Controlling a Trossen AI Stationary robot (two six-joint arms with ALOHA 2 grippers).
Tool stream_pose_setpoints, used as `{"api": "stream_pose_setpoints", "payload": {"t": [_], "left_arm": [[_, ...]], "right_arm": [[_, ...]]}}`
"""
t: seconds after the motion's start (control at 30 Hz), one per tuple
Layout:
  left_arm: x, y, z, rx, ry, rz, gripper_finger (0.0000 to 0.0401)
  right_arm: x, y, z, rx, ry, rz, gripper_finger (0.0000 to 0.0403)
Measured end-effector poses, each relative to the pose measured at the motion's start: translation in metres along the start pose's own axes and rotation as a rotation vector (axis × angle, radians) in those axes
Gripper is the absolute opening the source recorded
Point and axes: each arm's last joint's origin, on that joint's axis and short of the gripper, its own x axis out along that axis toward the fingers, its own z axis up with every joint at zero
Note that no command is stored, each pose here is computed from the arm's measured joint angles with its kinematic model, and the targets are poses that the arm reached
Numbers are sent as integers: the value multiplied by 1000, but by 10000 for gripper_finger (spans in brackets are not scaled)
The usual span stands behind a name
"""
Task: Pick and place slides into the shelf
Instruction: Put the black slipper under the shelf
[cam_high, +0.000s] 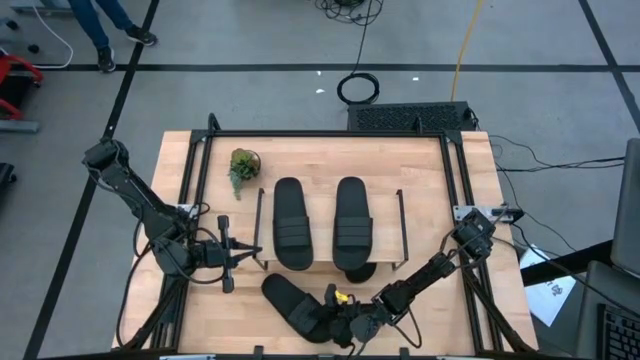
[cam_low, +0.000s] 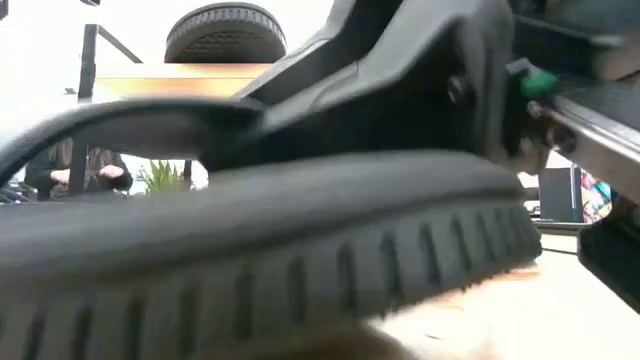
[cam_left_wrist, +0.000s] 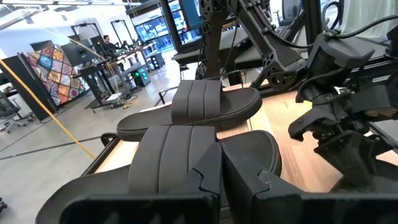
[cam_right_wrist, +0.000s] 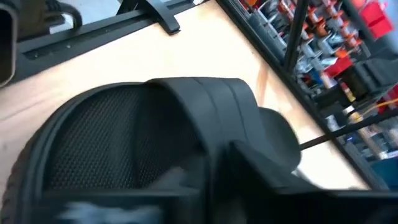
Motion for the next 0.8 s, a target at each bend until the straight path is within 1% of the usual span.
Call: {"api": "stream_pose_setpoints", "payload": {"t": [0.03, 0.07, 0.1, 0.2, 0.3, 0.4, 0.53, 0.6, 0.67, 0.8], "left_arm": [[0, 0, 0, 0, -1, -6, 15], [0, 0, 0, 0, -2, -15, 13], [0, -1, 0, 1, -2, -18, 9], [0, -1, 0, -7, -2, -23, 2], [0, -1, 0, -13, -2, -25, 6], [0, -1, 0, -15, 0, -25, 14], [0, -1, 0, -18, 0, -26, 18], [0, -1, 0, -18, 0, -26, 15], [0, -1, 0, -18, 0, -26, 9], [0, -1, 0, -22, 0, -26, 2]], "right_arm": [[-2, 1, 2, -20, -3, -3, 41], [-3, 2, 3, -39, -5, -9, 23], [-4, 2, 4, -42, -10, -26, 18], [-9, 5, 9, -48, 16, -132, 14], [-16, 7, 22, -100, 63, -184, 6], [-25, 4, 43, -93, 68, -210, 4], [-36, 1, 72, -93, 108, -323, 3], [-40, 1, 80, -98, 135, -343, 3], [-42, 3, 83, -83, 151, -335, 2], [-44, 7, 80, -14, 173, -314, 2]]}}
